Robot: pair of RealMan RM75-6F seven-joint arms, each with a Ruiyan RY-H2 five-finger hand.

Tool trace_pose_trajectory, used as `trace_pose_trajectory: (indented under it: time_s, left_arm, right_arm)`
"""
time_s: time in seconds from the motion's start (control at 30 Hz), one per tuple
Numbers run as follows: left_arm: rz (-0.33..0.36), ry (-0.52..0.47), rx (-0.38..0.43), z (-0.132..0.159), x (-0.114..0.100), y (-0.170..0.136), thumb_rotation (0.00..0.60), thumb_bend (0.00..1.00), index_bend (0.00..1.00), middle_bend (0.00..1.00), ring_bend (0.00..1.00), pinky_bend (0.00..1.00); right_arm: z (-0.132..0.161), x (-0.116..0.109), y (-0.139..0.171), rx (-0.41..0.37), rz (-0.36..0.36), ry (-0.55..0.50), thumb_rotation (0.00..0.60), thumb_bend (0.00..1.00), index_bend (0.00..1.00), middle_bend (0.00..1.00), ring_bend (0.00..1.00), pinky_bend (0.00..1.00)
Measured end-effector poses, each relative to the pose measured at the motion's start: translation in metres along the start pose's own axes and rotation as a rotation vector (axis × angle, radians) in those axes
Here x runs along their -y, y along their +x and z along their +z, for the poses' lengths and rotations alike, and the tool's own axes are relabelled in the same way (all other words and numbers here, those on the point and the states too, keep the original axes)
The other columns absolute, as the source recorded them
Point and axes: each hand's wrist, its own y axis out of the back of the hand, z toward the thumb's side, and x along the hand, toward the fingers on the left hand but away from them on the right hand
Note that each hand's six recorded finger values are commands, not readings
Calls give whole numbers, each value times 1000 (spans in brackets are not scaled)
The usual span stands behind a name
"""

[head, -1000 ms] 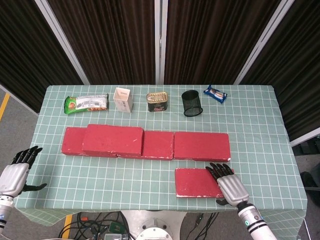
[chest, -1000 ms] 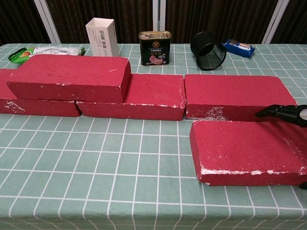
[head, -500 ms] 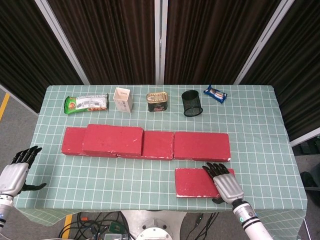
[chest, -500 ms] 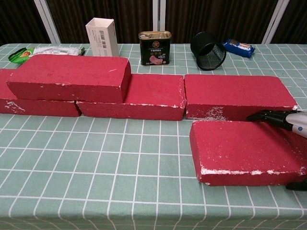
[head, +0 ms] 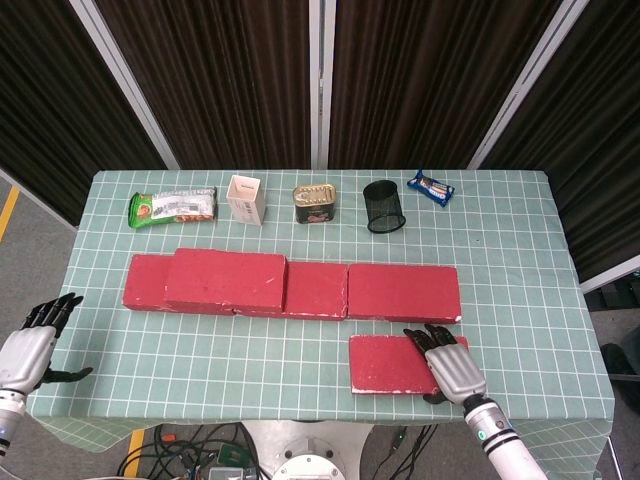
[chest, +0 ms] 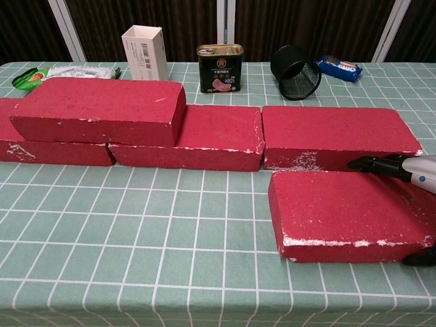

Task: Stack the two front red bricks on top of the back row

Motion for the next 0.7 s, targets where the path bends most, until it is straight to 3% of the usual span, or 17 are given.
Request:
trace_pose_trajectory:
  time_s: [0.13, 0.4, 0.57, 0.7]
  left_arm:
    - [-10, -4, 0, 0, 1, 0, 600, 3, 0, 0, 0, 0]
    - [-8, -4, 6, 2, 0, -2, 600, 3, 0, 0, 0, 0]
    - [-5, -9, 9, 2, 0, -3, 600, 4, 0, 0, 0, 0]
    - [15, -10, 23, 4, -3, -3, 600, 4, 0, 0, 0, 0]
  right_arm:
    - [-1, -2, 2, -2, -8, -3, 600, 8, 57, 240, 145, 235]
    - [6, -17, 10, -37, -54, -16, 600, 10, 88, 251, 156, 248]
    - [7, -54, 15, -58, -156, 3, 600, 11, 88, 250, 155, 248]
    - [8, -87, 0, -66, -232, 15, 600, 11, 86, 245, 156, 250]
